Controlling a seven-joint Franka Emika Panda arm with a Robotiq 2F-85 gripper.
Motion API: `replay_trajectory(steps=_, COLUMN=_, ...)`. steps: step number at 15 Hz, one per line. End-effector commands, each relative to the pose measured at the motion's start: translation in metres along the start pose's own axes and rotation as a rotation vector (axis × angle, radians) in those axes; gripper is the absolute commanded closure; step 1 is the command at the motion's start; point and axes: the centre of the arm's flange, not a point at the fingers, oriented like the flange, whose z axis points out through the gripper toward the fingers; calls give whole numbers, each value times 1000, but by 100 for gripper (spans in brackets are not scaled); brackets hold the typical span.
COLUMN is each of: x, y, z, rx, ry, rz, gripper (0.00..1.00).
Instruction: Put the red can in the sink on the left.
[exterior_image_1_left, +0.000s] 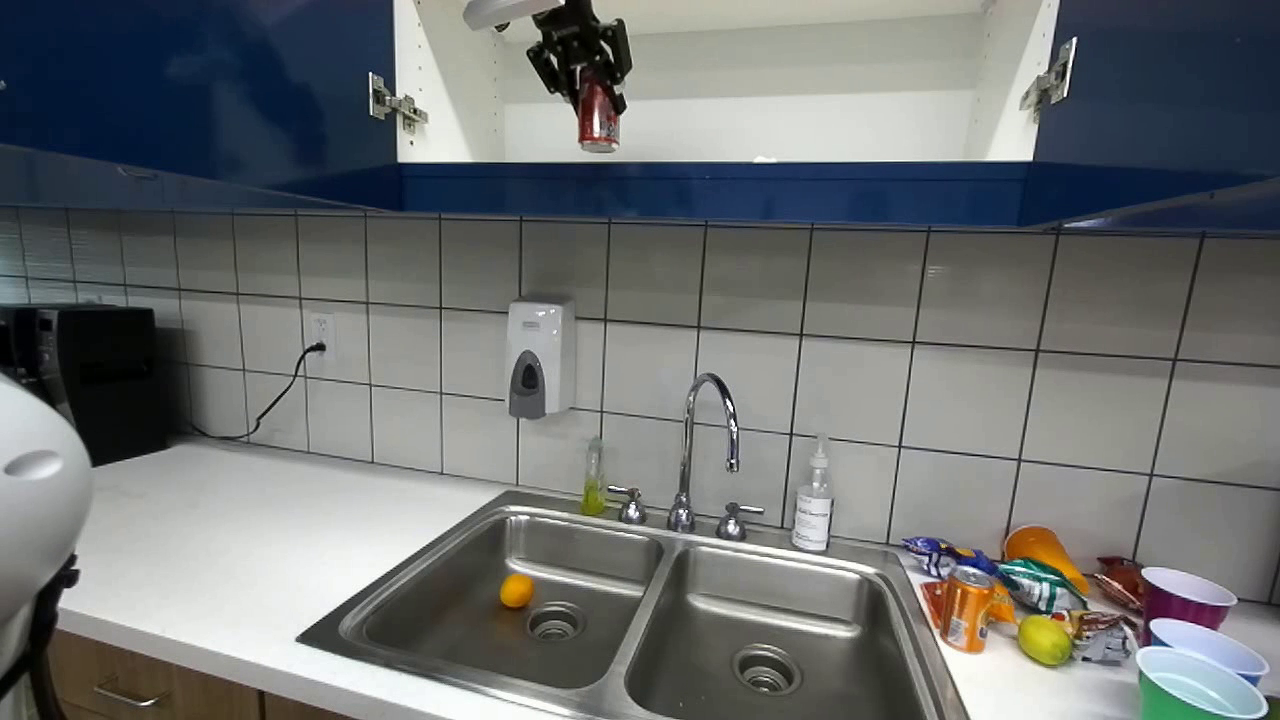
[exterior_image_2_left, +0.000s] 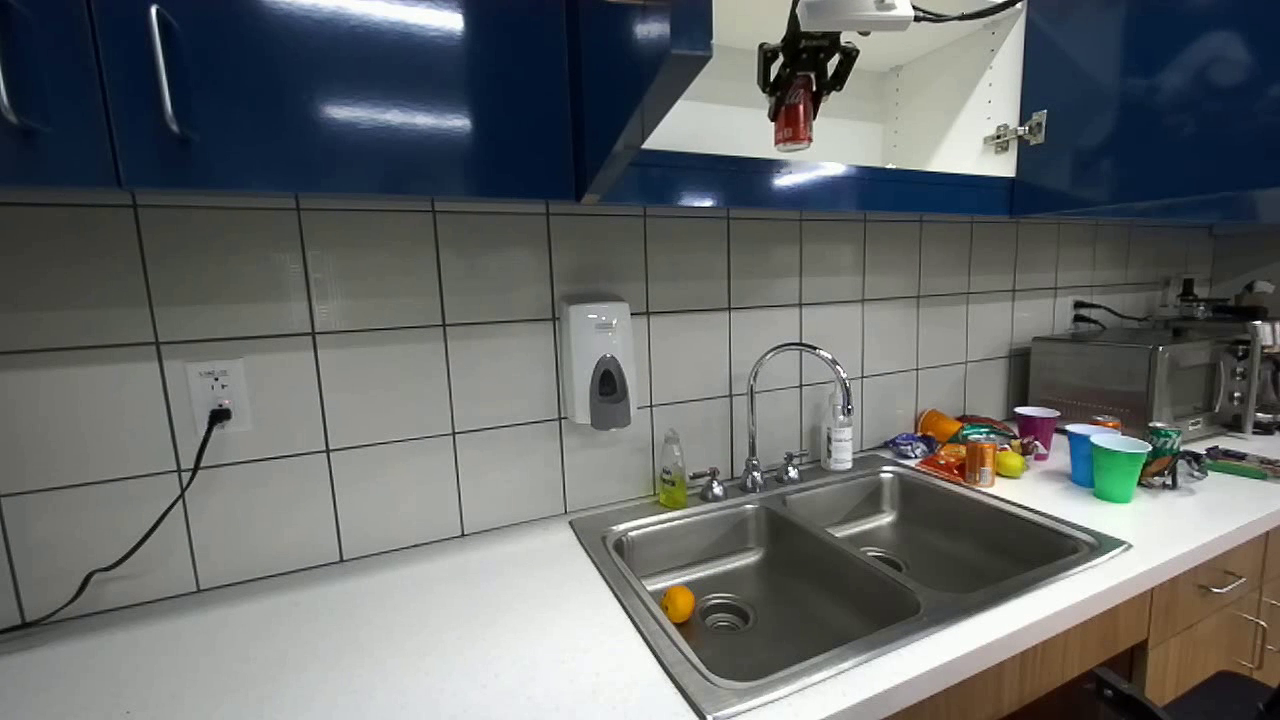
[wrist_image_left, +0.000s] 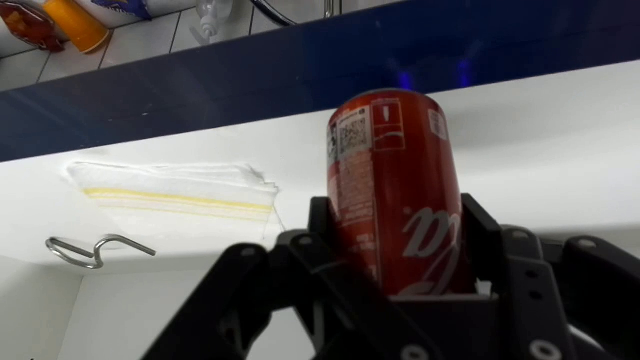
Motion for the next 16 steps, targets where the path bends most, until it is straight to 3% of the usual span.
replay_trajectory(steps=1, x=-23, y=-3, z=-20, rx=-10, ry=26, rz=-16, gripper=62)
replay_trajectory(steps=16, x=-89, y=-6, z=-64, rx=3, ry=16, rz=-36, gripper=62)
